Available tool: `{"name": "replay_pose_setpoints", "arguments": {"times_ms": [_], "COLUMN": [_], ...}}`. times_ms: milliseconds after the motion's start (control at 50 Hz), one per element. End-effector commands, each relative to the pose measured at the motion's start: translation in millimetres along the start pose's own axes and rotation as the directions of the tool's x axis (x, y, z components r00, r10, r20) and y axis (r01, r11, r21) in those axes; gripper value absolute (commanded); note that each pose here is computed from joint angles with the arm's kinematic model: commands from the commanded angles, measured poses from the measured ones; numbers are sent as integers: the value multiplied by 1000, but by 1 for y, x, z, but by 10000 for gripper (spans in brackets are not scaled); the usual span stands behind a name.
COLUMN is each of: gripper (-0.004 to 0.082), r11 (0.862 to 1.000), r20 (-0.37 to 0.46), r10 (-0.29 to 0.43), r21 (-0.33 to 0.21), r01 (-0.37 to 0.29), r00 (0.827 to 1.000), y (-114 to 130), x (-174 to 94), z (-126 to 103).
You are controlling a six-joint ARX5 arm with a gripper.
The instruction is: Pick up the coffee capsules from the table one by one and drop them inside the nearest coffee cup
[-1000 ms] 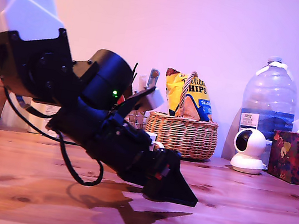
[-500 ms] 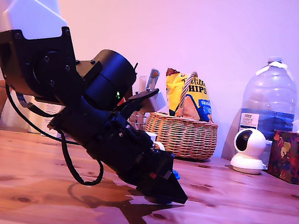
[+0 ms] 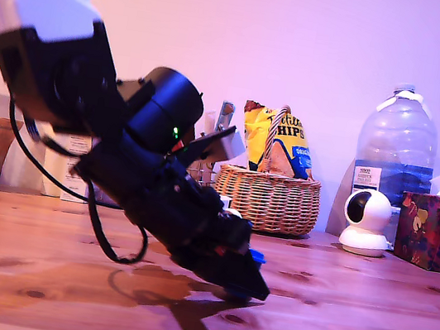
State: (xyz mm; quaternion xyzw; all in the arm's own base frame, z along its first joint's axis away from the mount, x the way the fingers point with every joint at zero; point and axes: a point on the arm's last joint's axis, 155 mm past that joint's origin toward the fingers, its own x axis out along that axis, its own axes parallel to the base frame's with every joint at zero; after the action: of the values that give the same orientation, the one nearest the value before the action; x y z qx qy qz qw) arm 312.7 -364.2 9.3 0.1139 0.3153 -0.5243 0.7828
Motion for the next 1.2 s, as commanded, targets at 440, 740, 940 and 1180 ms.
{"name": "replay_pose_setpoints", "arguments": {"times_ms": [440, 740, 940, 1180], "gripper": [179, 180, 180, 179], "r11": [979, 932, 926, 921], "r20": [18, 49, 58, 34], "r10": [204, 361, 378, 388], "r21": [8, -27, -38, -44], "r01": [-204, -361, -377, -386], "r00": [979, 931, 924, 921], "y": [25, 67, 76, 88], "x": [-89, -127, -138, -149], "z": [45, 59, 77, 101]}}
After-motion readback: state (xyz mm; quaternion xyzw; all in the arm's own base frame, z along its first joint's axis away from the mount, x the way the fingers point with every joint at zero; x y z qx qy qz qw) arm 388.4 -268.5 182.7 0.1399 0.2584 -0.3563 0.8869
